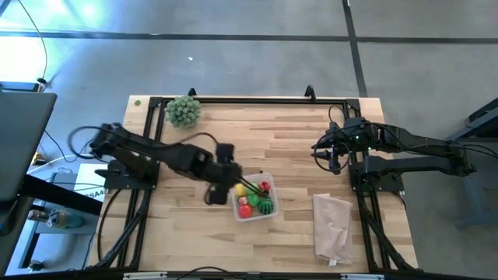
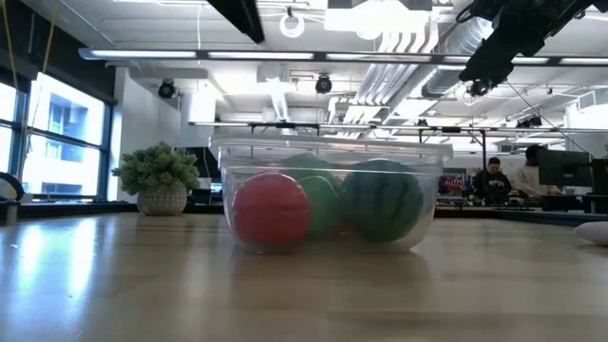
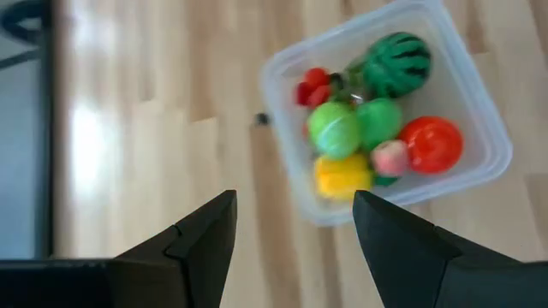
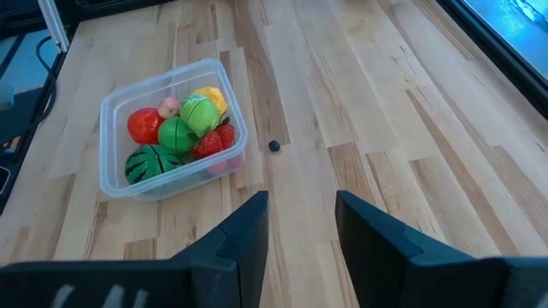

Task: Pick and placing Produce into tupperware
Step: Return to Home Position

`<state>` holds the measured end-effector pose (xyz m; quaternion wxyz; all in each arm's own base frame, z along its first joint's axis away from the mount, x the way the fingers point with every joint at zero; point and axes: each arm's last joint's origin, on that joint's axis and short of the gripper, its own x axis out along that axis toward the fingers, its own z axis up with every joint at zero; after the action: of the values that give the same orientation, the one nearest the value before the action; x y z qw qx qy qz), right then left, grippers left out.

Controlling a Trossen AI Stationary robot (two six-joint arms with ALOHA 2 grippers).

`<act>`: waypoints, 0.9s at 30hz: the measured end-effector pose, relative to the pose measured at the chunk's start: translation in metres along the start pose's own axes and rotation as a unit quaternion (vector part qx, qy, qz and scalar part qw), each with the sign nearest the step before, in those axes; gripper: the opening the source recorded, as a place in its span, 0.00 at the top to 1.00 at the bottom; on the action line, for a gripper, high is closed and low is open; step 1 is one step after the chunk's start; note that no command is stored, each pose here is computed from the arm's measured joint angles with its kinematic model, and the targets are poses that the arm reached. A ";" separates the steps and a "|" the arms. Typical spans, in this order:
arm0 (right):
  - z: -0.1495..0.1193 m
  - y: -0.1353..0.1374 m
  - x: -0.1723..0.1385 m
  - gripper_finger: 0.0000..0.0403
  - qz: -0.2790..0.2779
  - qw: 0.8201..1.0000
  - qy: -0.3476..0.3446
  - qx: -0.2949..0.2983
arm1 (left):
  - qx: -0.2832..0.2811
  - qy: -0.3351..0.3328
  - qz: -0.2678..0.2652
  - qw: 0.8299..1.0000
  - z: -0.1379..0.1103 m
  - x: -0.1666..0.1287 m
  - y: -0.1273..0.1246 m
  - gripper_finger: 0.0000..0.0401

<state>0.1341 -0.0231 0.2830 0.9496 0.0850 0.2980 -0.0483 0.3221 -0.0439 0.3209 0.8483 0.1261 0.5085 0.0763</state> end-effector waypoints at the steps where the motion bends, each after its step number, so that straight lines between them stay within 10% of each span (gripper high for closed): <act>1: 0.000 0.000 0.000 0.68 0.000 1.000 0.000 0.000 | -0.008 -0.004 0.010 1.000 -0.006 -0.009 0.006 0.44; 10: 0.000 0.000 0.000 0.68 0.000 1.000 0.001 0.000 | -0.089 -0.175 -0.005 0.981 -0.090 -0.058 0.052 0.48; 27: 0.000 0.000 0.000 0.68 0.000 1.000 0.000 0.000 | -0.137 -0.433 -0.017 0.891 -0.230 -0.098 0.054 0.95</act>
<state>0.1341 -0.0231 0.2829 0.9495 0.0851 0.2982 -0.0483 0.0726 0.0140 0.3156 0.9944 0.0203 0.0771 0.0686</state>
